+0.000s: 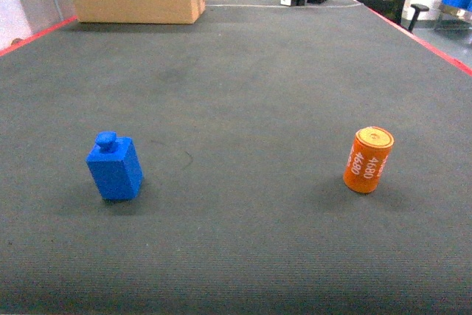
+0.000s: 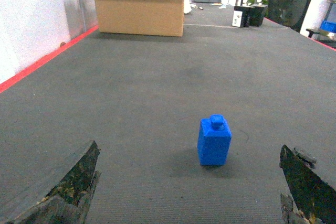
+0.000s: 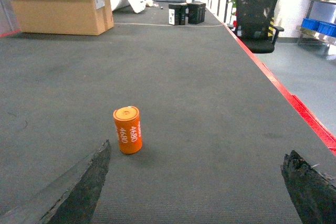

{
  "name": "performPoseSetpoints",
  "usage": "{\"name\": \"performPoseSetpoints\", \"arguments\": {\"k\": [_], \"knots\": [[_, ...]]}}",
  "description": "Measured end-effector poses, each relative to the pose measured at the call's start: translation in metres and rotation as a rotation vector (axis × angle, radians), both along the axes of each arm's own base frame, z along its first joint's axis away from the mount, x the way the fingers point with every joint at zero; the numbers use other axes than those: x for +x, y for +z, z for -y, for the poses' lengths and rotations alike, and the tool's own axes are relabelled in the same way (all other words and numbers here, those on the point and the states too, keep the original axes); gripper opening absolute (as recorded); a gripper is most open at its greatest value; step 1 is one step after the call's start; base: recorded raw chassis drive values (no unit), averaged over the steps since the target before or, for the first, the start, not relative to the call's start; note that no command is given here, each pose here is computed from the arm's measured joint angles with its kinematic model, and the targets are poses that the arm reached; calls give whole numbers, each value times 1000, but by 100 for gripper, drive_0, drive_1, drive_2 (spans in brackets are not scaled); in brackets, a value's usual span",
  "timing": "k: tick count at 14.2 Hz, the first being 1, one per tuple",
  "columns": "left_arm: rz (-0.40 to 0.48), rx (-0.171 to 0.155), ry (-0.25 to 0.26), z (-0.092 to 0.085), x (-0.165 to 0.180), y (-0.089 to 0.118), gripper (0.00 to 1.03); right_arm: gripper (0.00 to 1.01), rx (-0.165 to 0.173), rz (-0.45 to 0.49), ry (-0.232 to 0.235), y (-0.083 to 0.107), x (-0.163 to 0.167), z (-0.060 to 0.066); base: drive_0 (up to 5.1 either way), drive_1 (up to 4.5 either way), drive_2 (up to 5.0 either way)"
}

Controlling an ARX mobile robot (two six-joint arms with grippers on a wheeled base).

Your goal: Sort blue parts and orange caps into right shelf containers

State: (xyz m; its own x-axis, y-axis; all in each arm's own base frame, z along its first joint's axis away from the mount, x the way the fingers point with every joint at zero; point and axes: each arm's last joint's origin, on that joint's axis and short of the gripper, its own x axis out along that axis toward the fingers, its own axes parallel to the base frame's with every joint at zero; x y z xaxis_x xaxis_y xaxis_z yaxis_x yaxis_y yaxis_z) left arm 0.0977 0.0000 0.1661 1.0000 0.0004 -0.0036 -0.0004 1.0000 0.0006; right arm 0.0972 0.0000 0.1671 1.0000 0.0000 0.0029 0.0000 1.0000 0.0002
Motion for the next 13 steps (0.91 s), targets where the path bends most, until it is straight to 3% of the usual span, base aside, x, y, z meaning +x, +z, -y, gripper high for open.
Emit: {"name": "performPoseSetpoints", "arguments": {"k": [5, 6, 7, 8, 9, 11, 13], "knots": [[0, 0, 0, 0, 0, 0, 98, 98, 0, 0, 0, 0, 0, 0, 0, 0, 0], [-44, 10, 46, 0, 0, -1, 98, 98, 0, -1, 0, 0, 0, 0, 0, 0, 0], [-78, 22, 102, 7, 9, -2, 98, 98, -42, -80, -62, -3, 4, -2, 0, 0, 0], [-97, 32, 100, 14, 21, -2, 98, 98, -66, -118, -73, 1, 16, -9, 0, 0, 0], [-94, 30, 103, 17, 37, 2, 98, 98, -69, -110, -54, 8, 31, -18, 0, 0, 0], [-30, 7, 76, 28, 83, 24, 98, 98, -46, -63, 22, 28, 76, -35, 0, 0, 0], [-102, 19, 47, 42, 128, 15, 98, 98, -21, -114, 29, 19, 129, -51, 0, 0, 0]]}}
